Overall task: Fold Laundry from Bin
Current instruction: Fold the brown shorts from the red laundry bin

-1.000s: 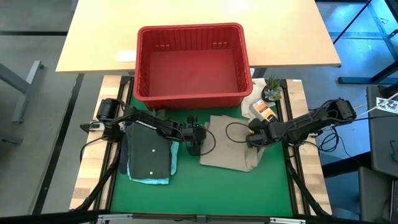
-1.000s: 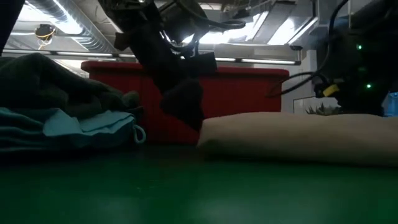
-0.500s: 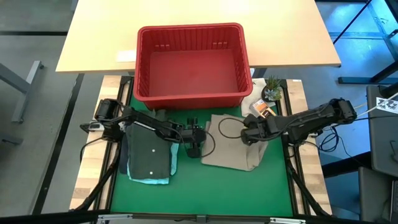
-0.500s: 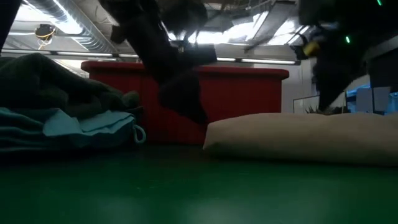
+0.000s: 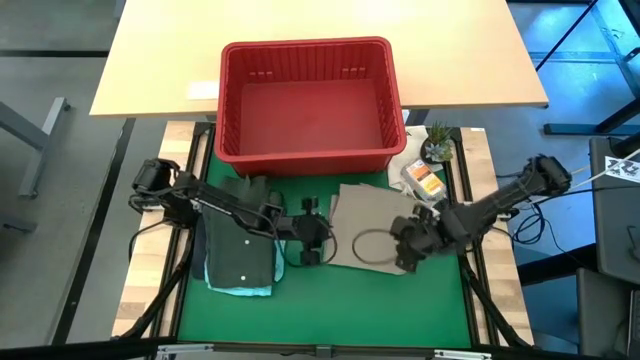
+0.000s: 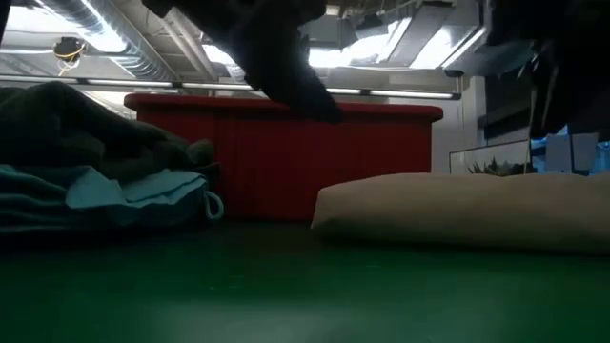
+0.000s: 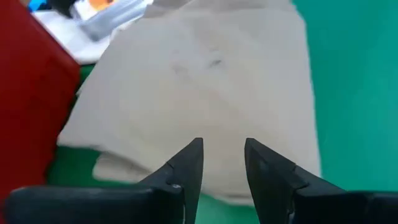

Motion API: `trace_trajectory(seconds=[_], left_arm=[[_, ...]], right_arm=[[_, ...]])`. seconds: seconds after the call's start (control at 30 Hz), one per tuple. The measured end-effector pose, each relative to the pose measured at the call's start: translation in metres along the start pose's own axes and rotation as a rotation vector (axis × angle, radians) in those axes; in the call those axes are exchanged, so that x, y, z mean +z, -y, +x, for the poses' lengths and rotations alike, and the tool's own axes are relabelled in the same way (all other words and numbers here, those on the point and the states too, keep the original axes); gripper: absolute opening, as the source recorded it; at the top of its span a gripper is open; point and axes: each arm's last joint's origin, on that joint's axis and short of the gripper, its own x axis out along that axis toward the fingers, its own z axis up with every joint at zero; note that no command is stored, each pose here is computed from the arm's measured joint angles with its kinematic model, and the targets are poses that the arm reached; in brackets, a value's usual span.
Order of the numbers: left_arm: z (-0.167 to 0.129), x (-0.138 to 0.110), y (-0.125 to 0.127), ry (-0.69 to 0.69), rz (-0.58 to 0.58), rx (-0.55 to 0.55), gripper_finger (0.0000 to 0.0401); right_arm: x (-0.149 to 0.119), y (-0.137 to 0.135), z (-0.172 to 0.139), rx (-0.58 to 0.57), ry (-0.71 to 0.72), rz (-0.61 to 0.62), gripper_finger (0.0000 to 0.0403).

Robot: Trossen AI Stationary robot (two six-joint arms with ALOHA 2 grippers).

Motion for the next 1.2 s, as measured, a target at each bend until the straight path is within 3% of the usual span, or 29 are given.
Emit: trace_trajectory(seconds=[0.17, 0.53, 0.87, 1.2], left_arm=[[0.009, 0.000, 0.013, 0.055, -0.026, -0.022, 0.0096], [0.044, -0.026, 0.024, -0.026, 0.006, -0.008, 0.0074], [0.069, -0.052, 0.032, -0.115, 0.036, -0.010, 0.0064], [0.072, -0.055, 0.033, -0.131, 0.036, -0.022, 0.0064]], right_arm=[[-0.014, -0.015, -0.002, -0.067, 0.095, -0.076, 0.0183], [-0.029, -0.041, 0.038, -0.173, -0.052, -0.188, 0.0183], [-0.034, -0.044, 0.048, -0.173, -0.165, -0.169, 0.0183], [-0.036, -0.043, 0.048, -0.170, -0.219, -0.124, 0.0183]])
